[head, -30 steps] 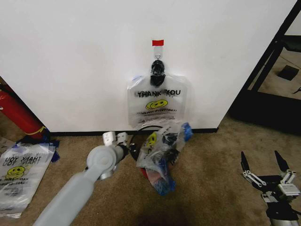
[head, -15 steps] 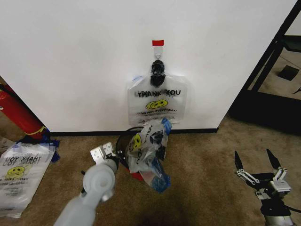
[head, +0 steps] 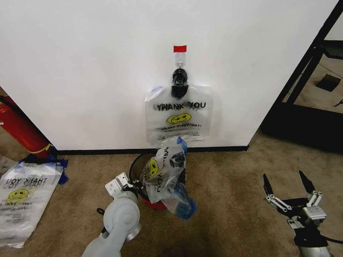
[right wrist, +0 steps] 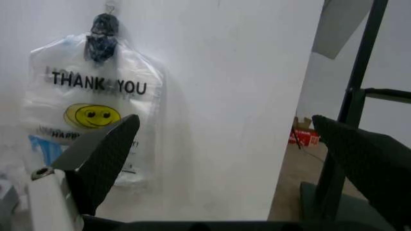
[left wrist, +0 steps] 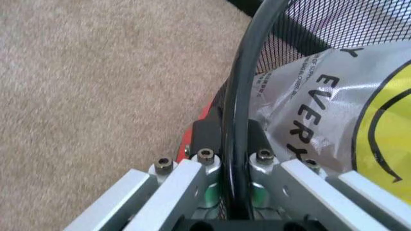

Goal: Pick up the garbage bag from the wall and place it over the trash bin.

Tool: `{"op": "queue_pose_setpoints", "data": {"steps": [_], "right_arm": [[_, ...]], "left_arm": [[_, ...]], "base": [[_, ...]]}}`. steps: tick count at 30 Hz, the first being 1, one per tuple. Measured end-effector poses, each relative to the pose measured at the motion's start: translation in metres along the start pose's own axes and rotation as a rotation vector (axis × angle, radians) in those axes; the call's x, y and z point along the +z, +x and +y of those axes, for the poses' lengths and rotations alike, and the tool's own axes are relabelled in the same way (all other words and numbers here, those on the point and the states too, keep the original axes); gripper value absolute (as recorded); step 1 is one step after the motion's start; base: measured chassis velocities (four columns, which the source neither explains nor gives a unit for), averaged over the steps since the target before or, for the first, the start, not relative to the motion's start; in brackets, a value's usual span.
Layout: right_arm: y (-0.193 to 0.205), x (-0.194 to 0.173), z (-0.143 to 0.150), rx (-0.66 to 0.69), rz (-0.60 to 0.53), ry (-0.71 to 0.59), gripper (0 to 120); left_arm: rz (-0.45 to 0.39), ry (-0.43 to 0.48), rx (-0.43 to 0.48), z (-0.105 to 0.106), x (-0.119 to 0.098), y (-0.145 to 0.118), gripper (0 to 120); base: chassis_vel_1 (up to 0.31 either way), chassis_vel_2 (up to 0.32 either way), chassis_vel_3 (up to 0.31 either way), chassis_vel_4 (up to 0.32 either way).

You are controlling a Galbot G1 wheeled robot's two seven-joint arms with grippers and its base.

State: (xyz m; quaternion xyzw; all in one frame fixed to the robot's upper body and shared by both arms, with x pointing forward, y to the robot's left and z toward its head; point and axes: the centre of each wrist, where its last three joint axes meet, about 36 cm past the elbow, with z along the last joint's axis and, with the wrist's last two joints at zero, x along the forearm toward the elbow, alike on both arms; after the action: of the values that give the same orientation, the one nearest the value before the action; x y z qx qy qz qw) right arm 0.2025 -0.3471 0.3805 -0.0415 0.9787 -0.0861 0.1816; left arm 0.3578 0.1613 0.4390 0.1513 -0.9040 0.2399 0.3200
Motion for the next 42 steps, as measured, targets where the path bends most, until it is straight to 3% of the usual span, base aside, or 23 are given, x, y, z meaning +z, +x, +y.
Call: {"op": "queue_pose_setpoints", "data": {"steps": [15, 26, 32, 34, 36, 42], "right_arm": [[0.003, -0.003, 0.0, 0.002, 0.001, 0.004, 100], [0.002, -0.005, -0.001, 0.004, 0.0, 0.006, 100], [0.0, -0.006, 0.0, 0.001, 0.0, 0.003, 100], [-0.001, -0.006, 0.0, 0.001, 0.0, 0.003, 100], [-0.001, -0.006, 0.0, 0.0, -0.001, 0.004, 100], [-0.001, -0.006, -0.001, 0.002, -0.001, 0.004, 100]], "left_arm": [[0.026, -0.002, 0.057, -0.027, 0.03, -0.008, 0], [0.007, -0.012, 0.055, -0.025, 0.028, -0.021, 2], [-0.017, -0.02, 0.063, -0.018, 0.017, -0.018, 30], [-0.02, -0.022, 0.066, -0.018, 0.015, -0.017, 30], [-0.03, -0.033, 0.08, -0.015, 0.008, -0.01, 43], [-0.024, -0.048, 0.114, -0.008, 0.008, 0.011, 61]], "base": [[0.0, 0.0, 0.0, 0.0], [0.0, 0.0, 0.0, 0.0], [0.0, 0.0, 0.0, 0.0], [0.0, 0.0, 0.0, 0.0], [0.0, 0.0, 0.0, 0.0], [0.0, 0.0, 0.0, 0.0]]}}
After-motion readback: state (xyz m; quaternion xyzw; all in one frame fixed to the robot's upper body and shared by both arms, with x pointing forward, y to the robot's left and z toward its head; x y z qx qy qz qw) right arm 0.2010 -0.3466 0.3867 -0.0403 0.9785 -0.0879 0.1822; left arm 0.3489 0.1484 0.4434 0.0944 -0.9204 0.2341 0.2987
